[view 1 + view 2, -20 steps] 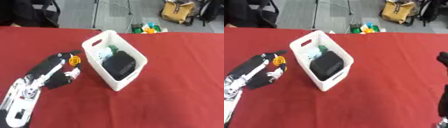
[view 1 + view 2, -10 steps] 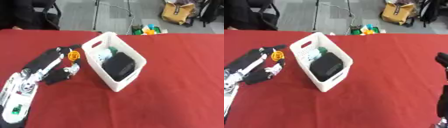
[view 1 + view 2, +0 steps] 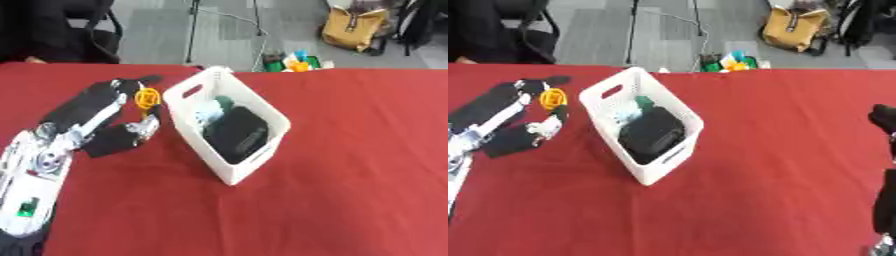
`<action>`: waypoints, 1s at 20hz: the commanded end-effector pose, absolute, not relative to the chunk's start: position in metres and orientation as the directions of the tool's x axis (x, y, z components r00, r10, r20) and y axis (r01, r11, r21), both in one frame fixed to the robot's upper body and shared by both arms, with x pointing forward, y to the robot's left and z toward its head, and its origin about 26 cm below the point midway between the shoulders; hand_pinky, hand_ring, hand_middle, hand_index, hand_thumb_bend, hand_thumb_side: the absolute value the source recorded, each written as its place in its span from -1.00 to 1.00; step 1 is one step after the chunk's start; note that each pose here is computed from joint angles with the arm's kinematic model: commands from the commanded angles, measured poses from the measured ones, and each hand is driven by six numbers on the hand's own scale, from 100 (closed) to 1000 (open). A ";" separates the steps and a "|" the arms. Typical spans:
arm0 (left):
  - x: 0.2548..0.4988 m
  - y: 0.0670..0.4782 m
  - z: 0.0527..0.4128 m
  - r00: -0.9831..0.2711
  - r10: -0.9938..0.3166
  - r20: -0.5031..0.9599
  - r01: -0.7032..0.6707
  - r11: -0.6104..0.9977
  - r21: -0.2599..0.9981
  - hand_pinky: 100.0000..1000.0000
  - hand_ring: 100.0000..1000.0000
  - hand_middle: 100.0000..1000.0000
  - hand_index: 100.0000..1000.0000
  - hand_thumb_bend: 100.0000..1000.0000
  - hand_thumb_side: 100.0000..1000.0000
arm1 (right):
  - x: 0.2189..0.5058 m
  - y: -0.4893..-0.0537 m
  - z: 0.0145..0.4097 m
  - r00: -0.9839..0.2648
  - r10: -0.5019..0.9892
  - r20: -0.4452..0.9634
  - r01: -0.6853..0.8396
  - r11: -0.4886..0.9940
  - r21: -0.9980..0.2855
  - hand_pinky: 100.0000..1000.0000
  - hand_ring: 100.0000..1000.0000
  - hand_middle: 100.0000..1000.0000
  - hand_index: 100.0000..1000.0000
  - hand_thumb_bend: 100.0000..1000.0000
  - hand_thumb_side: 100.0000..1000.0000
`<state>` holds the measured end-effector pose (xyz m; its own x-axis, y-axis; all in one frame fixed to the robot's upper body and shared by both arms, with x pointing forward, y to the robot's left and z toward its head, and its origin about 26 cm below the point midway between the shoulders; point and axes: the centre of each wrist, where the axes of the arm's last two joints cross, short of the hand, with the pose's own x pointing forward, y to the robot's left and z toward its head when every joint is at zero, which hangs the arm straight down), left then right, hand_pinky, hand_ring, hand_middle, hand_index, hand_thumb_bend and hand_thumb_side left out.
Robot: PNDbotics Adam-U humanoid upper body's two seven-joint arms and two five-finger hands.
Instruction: Pick up objects on the table and place them in the box.
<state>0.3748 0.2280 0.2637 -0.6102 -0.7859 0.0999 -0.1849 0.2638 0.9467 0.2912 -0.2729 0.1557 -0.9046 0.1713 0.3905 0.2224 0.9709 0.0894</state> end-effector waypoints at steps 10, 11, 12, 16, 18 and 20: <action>0.376 0.213 0.297 -0.664 -0.746 0.051 -0.221 0.261 0.940 0.88 0.34 0.18 0.96 -1.00 0.79 | 0.288 -0.275 0.163 -0.912 0.174 0.372 0.215 0.974 0.073 0.50 0.44 0.22 0.46 -1.00 0.87; 0.377 0.211 0.298 -0.670 -0.741 0.051 -0.217 0.260 0.941 0.88 0.34 0.18 0.96 -1.00 0.79 | 0.288 -0.275 0.163 -0.912 0.172 0.372 0.214 0.974 0.073 0.50 0.44 0.22 0.46 -1.00 0.87; 0.378 0.208 0.299 -0.676 -0.736 0.049 -0.214 0.259 0.942 0.88 0.34 0.18 0.96 -1.00 0.79 | 0.288 -0.275 0.163 -0.912 0.171 0.372 0.212 0.975 0.072 0.51 0.44 0.22 0.46 -1.00 0.87; 0.385 0.198 0.303 -0.693 -0.719 0.048 -0.196 0.253 0.947 0.88 0.34 0.18 0.96 -1.00 0.82 | 0.288 -0.274 0.163 -0.913 0.168 0.372 0.208 0.976 0.070 0.51 0.45 0.22 0.46 -1.00 0.87; 0.388 0.195 0.303 -0.697 -0.716 0.049 -0.188 0.248 0.951 0.88 0.34 0.18 0.96 -1.00 0.82 | 0.288 -0.274 0.163 -0.913 0.166 0.373 0.206 0.976 0.069 0.51 0.45 0.22 0.47 -1.00 0.87; 0.391 0.193 0.303 -0.699 -0.714 0.049 -0.182 0.244 0.953 0.88 0.34 0.18 0.96 -1.00 0.84 | 0.288 -0.274 0.163 -0.913 0.165 0.373 0.205 0.976 0.069 0.51 0.45 0.22 0.47 -1.00 0.87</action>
